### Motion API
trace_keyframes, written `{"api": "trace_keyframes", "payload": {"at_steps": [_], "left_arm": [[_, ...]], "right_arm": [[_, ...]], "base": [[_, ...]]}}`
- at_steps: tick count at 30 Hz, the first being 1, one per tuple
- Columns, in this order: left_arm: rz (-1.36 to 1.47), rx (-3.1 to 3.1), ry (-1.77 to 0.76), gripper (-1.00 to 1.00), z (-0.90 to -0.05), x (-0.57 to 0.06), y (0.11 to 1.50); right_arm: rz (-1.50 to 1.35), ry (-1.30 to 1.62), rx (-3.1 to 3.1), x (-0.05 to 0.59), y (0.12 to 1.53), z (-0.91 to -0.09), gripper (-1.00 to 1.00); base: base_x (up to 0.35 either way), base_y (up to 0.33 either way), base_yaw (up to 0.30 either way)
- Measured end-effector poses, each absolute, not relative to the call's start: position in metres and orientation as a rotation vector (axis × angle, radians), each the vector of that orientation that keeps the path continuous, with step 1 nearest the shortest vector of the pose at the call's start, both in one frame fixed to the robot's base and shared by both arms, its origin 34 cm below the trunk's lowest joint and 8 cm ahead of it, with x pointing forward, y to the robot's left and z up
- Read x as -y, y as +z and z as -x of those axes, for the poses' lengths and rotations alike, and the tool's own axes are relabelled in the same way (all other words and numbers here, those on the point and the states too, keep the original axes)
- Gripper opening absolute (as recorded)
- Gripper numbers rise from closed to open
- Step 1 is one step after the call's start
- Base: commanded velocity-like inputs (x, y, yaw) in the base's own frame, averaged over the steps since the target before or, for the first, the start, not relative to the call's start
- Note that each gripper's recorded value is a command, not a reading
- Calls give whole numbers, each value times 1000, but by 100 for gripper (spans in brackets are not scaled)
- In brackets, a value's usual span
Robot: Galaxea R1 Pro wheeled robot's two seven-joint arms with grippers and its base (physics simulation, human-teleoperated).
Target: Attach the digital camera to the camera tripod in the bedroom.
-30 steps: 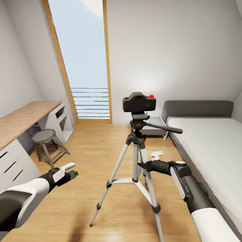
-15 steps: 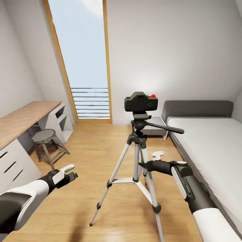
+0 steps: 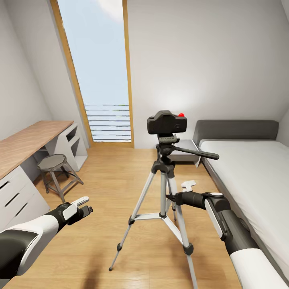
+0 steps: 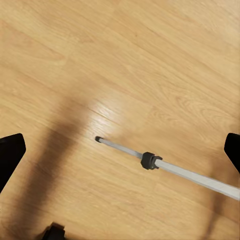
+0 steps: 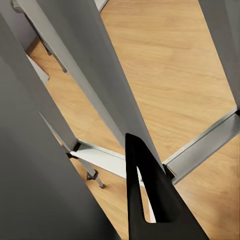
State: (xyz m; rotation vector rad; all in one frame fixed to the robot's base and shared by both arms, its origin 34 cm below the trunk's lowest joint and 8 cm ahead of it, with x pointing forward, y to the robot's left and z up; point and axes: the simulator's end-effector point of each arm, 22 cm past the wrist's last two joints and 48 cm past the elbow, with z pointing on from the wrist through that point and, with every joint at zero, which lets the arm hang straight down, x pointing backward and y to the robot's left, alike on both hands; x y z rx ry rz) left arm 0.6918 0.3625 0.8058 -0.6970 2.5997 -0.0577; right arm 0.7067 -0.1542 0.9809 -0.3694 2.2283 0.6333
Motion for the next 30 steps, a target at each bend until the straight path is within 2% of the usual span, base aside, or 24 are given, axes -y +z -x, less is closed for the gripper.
{"api": "trace_keyframes", "payload": {"at_steps": [20, 30], "left_arm": [[699, -2601, -53, 100, -691, -363, 805], [700, -2600, -44, 100, -691, -365, 805]], "right_arm": [[362, 623, -2222, 157, 978, -709, -100], [372, 616, -2194, 157, 978, -712, -100]], "base": [[-38, 0, 0], [-131, 0, 0]]}}
